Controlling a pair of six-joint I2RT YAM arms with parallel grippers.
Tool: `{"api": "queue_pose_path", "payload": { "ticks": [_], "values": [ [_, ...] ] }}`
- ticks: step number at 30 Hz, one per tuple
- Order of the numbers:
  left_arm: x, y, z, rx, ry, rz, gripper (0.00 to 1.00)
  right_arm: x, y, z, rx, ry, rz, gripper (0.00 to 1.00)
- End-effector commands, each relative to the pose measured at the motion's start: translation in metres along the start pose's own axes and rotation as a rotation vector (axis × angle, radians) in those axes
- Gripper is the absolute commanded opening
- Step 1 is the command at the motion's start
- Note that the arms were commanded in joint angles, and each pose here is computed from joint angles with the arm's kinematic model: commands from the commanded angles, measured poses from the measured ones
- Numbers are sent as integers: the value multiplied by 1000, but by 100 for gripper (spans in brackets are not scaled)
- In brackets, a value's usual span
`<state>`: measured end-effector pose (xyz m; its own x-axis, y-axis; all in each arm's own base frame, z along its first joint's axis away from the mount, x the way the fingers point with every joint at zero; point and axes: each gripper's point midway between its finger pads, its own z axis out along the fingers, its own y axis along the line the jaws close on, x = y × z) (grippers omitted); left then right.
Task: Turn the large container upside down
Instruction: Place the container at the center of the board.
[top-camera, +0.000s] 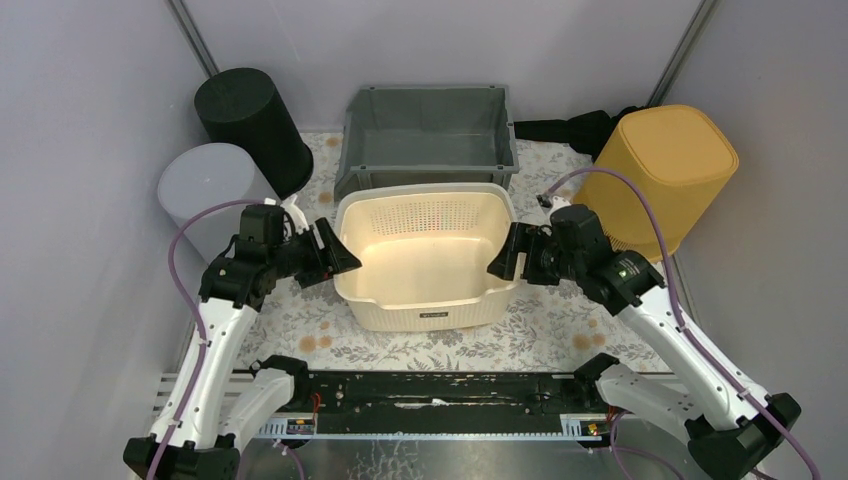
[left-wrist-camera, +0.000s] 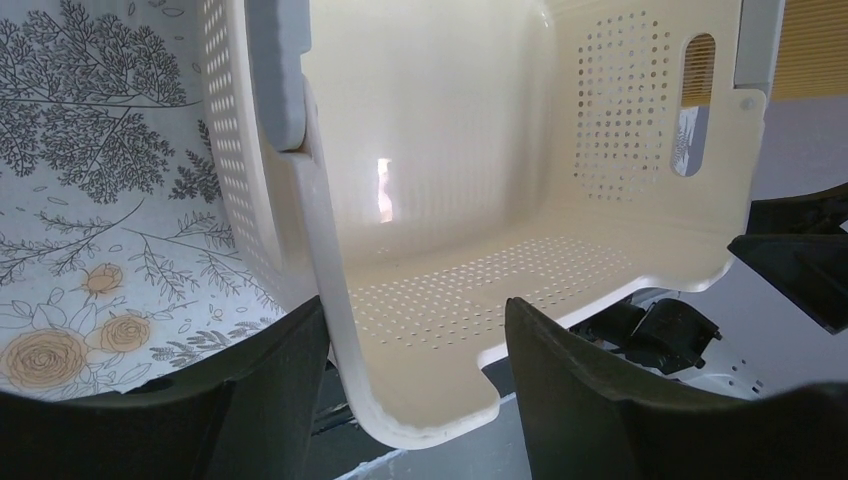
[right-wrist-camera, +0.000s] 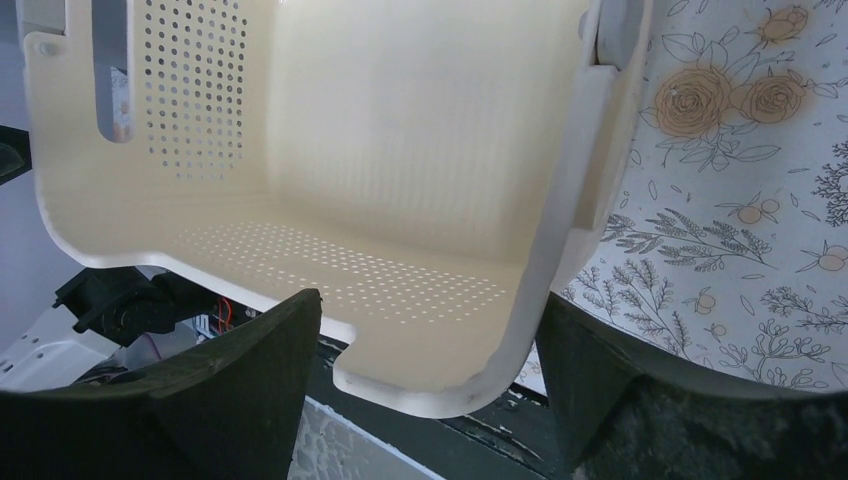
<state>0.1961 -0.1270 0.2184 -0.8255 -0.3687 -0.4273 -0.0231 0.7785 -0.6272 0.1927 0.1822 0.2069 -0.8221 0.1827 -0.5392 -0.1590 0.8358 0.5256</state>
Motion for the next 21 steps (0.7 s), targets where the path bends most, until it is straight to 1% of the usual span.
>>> {"api": "queue_pose_path", "payload": {
  "ticks": [1, 3, 6, 9, 14, 18, 20, 21],
  "values": [
    [-9, -31, -8, 125, 2, 58, 71, -28, 40, -11, -127, -43, -50, 85],
    [-9, -35, -9, 139, 12, 60, 72, -33, 43, -9, -127, -38, -62, 87],
    [-7, -30, -11, 110, 28, 82, 76, -34, 31, -2, -51, 0, -65, 88],
    [0, -15, -9, 50, 55, 99, 77, -23, 12, 6, 33, 77, -73, 90],
    [15, -4, -3, 41, 75, 66, 80, 2, -18, 12, 137, 164, -79, 97],
    [17, 0, 2, 46, 70, 58, 82, 10, -20, 17, 101, 168, -69, 100],
    [13, -4, 0, 56, 50, 68, 85, 4, -18, 17, 69, 148, -62, 99],
    [10, -5, 0, 58, 33, 76, 89, 0, -18, 16, 60, 136, -60, 99]
  ]
}}
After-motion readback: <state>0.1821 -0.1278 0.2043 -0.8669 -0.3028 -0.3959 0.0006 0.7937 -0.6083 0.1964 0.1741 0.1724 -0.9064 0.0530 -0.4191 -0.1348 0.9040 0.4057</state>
